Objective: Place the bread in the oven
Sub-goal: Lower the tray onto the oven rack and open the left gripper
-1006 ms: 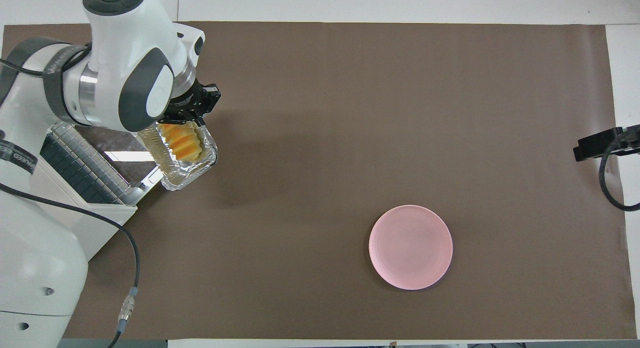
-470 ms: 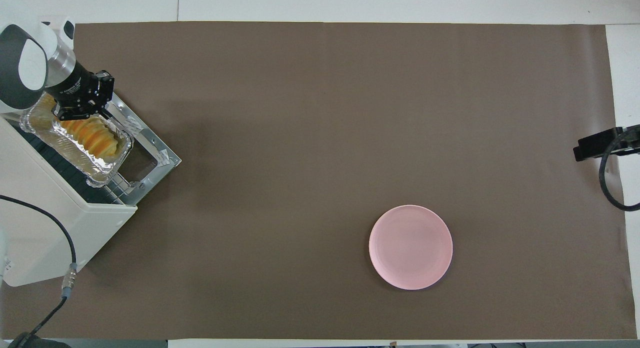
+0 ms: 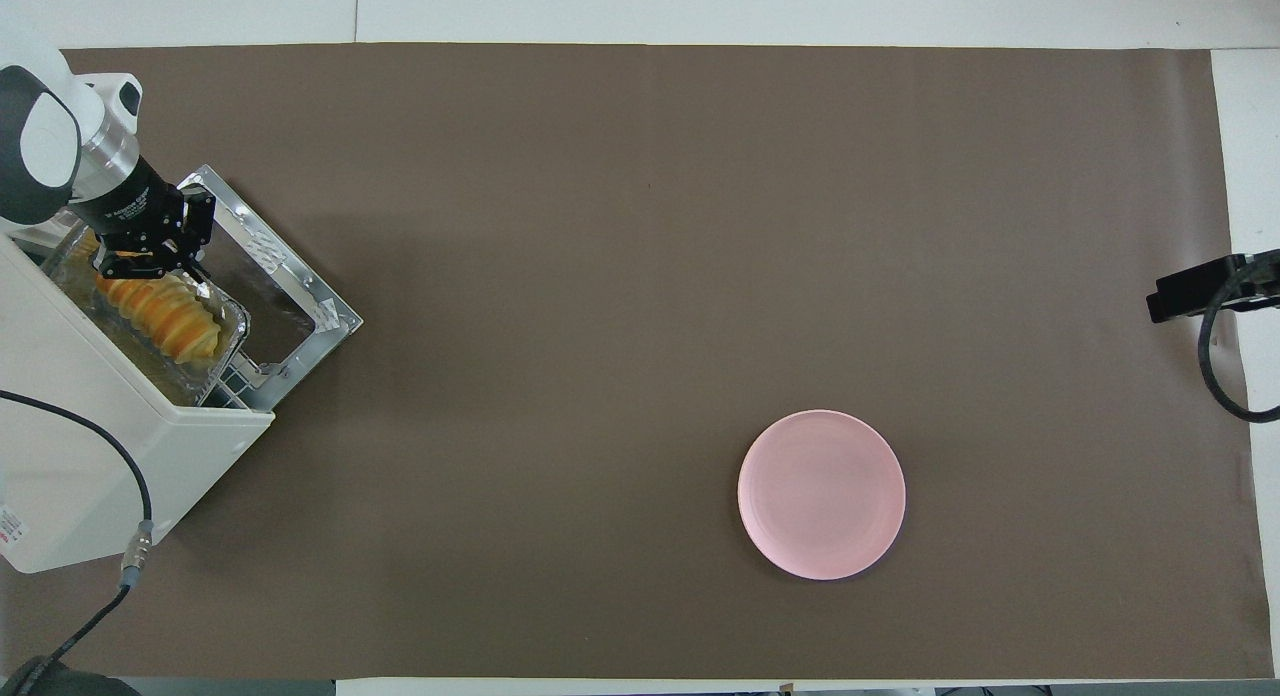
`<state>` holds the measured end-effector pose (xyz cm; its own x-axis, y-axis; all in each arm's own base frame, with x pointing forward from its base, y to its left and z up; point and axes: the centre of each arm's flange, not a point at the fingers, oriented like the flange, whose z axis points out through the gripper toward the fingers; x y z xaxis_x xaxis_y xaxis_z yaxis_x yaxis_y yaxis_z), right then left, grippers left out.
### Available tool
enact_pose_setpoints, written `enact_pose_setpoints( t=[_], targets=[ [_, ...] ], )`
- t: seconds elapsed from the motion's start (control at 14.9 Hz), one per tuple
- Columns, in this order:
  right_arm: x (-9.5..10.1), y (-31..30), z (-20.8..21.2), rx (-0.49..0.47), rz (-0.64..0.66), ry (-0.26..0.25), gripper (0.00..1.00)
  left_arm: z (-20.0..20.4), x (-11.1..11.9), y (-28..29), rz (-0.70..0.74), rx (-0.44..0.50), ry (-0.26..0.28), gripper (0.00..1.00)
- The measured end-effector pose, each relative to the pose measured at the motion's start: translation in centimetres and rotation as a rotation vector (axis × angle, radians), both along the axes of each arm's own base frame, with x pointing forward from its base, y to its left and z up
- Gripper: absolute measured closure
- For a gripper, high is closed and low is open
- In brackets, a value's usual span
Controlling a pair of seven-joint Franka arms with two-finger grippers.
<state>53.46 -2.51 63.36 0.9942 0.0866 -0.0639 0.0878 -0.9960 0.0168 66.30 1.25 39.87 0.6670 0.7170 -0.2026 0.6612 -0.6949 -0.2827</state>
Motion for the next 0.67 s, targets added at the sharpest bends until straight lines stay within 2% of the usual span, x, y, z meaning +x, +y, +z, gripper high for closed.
enact_pose_setpoints(
  t=[0.2, 0.67],
  targets=[
    [0.0, 0.0, 0.0, 0.0, 0.0, 0.0, 0.0, -1.6, -0.7, 0.4, -0.022, 0.05, 0.044, 0.98],
    [0.0, 0.0, 0.0, 0.0, 0.0, 0.0, 0.0, -2.7, -1.7, -0.4, -0.136, 0.072, 0.093, 0.98]
  ],
)
